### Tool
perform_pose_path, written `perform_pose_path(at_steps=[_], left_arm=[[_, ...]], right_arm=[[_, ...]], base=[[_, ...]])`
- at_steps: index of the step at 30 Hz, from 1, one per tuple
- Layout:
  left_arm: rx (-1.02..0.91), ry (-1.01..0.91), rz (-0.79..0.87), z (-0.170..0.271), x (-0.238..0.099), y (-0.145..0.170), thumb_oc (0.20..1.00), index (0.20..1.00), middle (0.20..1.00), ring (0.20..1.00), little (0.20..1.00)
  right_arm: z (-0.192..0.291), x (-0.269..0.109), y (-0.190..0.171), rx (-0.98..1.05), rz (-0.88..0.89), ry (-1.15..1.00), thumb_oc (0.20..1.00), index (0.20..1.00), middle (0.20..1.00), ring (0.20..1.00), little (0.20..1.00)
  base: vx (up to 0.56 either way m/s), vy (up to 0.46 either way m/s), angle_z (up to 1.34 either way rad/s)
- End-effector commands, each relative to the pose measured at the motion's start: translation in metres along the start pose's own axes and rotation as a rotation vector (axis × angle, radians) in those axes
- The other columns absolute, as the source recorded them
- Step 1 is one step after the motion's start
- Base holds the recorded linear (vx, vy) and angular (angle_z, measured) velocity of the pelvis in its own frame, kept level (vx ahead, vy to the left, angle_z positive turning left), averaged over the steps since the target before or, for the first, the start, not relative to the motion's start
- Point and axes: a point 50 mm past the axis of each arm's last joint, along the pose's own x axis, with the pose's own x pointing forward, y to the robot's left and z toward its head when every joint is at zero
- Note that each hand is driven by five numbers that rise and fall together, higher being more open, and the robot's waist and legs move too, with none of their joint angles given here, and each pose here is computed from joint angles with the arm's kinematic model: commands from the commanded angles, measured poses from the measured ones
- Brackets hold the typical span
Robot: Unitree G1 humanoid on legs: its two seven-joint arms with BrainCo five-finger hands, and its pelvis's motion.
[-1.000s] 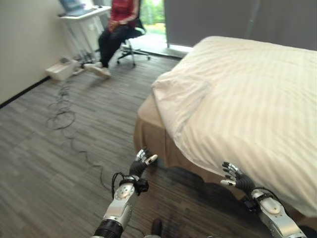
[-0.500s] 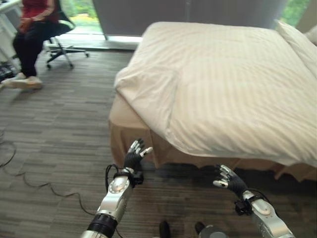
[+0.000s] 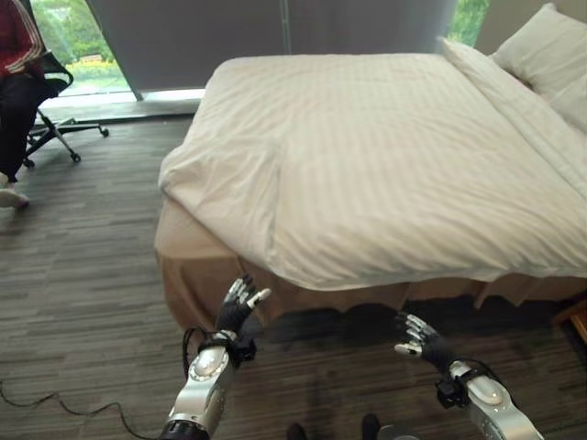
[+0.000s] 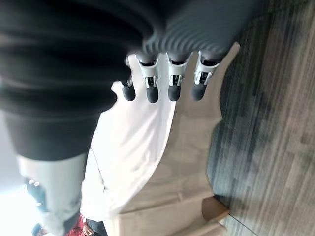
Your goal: Making the bed.
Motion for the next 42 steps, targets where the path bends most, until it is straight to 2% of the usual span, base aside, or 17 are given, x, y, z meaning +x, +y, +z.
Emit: perform_pose_path(at_steps=[1,8,12,16,24,28,32,42], left_arm=[[-0.022,-0.113,-0.055,0.025,0.011,-0.010,1.000,1.000,1.000,1.000,1.000],[-0.136,-0.141,-0.060,0.033,0.018,-0.019,1.000,1.000,1.000,1.000,1.000],[-0.118,-0.152,-0.045,0.036,0.020,-0.018,1.000,1.000,1.000,1.000,1.000],[-0.181,-0.224,0.002,0.049,0.019,-0.009,1.000,1.000,1.000,1.000,1.000],[-0.104,-0.230,0.070,0.051,0.008,0.023,1.000,1.000,1.000,1.000,1.000],[0.005,-0.212,0.033,0.054,0.010,0.023,1.000,1.000,1.000,1.000,1.000],[0.065,-0.191,0.013,0.053,0.008,0.025,1.000,1.000,1.000,1.000,1.000],[0.068,-0.148,-0.032,0.042,0.012,0.013,1.000,1.000,1.000,1.000,1.000]], right_arm=[[0.024,0.005,-0.002,-0.017,0.028,-0.113,1.000,1.000,1.000,1.000,1.000],[0.018,-0.006,-0.011,-0.040,0.003,-0.085,1.000,1.000,1.000,1.000,1.000],[0.012,-0.014,-0.020,-0.017,-0.055,-0.076,1.000,1.000,1.000,1.000,1.000],[0.018,-0.013,-0.029,-0.044,-0.081,-0.091,1.000,1.000,1.000,1.000,1.000],[0.021,-0.010,-0.031,-0.047,-0.067,-0.089,1.000,1.000,1.000,1.000,1.000],[0.025,-0.004,-0.028,0.005,-0.101,-0.124,1.000,1.000,1.000,1.000,1.000],[0.023,-0.003,-0.020,0.011,-0.060,-0.122,1.000,1.000,1.000,1.000,1.000],[0.010,-0.016,-0.031,-0.008,-0.096,-0.069,1.000,1.000,1.000,1.000,1.000]], base=[[-0.09,-0.179,-0.01],[-0.01,-0.107,0.12],[0.21,0.240,0.13],[0.23,0.314,-0.40],[0.27,0.425,-0.32],[0.16,0.520,0.06],[0.19,0.544,0.09],[0.13,0.208,0.08]])
